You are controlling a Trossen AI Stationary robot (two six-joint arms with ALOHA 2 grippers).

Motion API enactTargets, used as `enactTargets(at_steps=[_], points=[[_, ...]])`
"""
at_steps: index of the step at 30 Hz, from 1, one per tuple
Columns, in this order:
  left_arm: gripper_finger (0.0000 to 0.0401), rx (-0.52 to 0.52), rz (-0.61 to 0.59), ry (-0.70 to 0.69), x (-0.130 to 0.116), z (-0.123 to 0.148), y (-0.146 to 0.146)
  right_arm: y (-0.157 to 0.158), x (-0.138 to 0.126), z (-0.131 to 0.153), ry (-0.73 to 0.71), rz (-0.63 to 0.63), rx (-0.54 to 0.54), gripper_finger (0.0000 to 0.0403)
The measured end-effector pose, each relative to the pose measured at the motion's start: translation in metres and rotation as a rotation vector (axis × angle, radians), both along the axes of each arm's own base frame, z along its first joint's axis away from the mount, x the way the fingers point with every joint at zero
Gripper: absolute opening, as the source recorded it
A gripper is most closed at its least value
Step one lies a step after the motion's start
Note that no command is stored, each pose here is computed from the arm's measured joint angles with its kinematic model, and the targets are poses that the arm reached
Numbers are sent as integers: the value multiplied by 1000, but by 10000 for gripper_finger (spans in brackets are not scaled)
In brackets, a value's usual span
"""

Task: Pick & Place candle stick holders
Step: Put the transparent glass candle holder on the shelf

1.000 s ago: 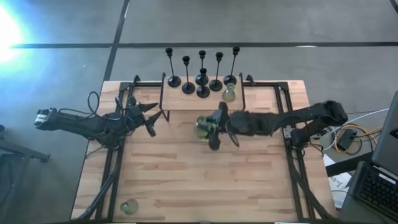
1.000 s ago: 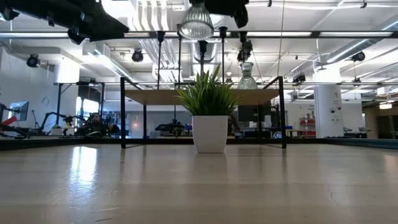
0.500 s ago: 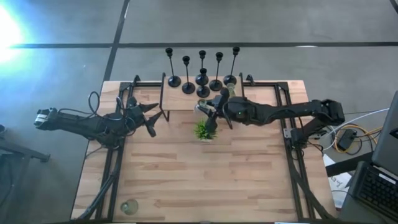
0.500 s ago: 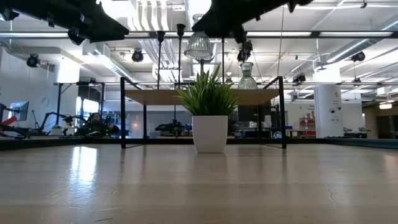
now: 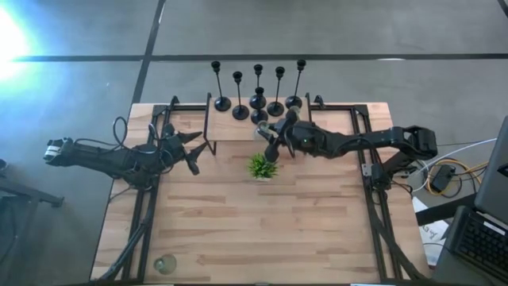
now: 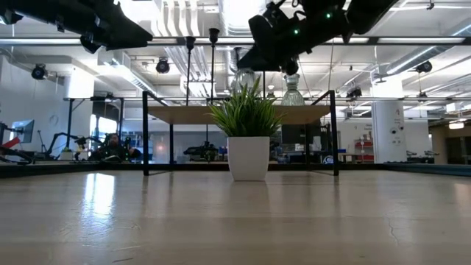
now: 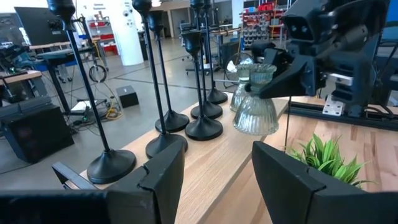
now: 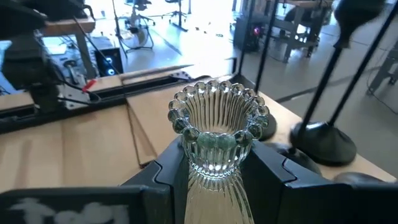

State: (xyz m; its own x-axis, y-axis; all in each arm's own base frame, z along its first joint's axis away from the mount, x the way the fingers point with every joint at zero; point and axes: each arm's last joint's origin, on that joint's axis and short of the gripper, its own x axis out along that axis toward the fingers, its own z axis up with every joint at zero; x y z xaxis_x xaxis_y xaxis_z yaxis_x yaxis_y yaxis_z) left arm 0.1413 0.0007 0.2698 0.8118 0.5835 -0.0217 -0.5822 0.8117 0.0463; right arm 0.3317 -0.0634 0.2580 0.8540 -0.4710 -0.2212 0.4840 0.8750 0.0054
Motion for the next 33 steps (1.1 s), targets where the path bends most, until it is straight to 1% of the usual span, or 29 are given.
enactTargets(at_steps=[13, 22, 24, 33], points=[[193, 0, 0, 0, 0, 0, 0, -8, -2, -2, 8, 3, 10, 109], [193, 1, 0, 3, 0, 0, 0, -14, -3, -2, 10, 33, 18, 109], [193, 1, 0, 3, 0, 0, 0, -16, -1, -5, 14, 48, 25, 109], [193, 1, 0, 5, 0, -1, 0, -24, 6, -16, 52, 35, 26, 109]])
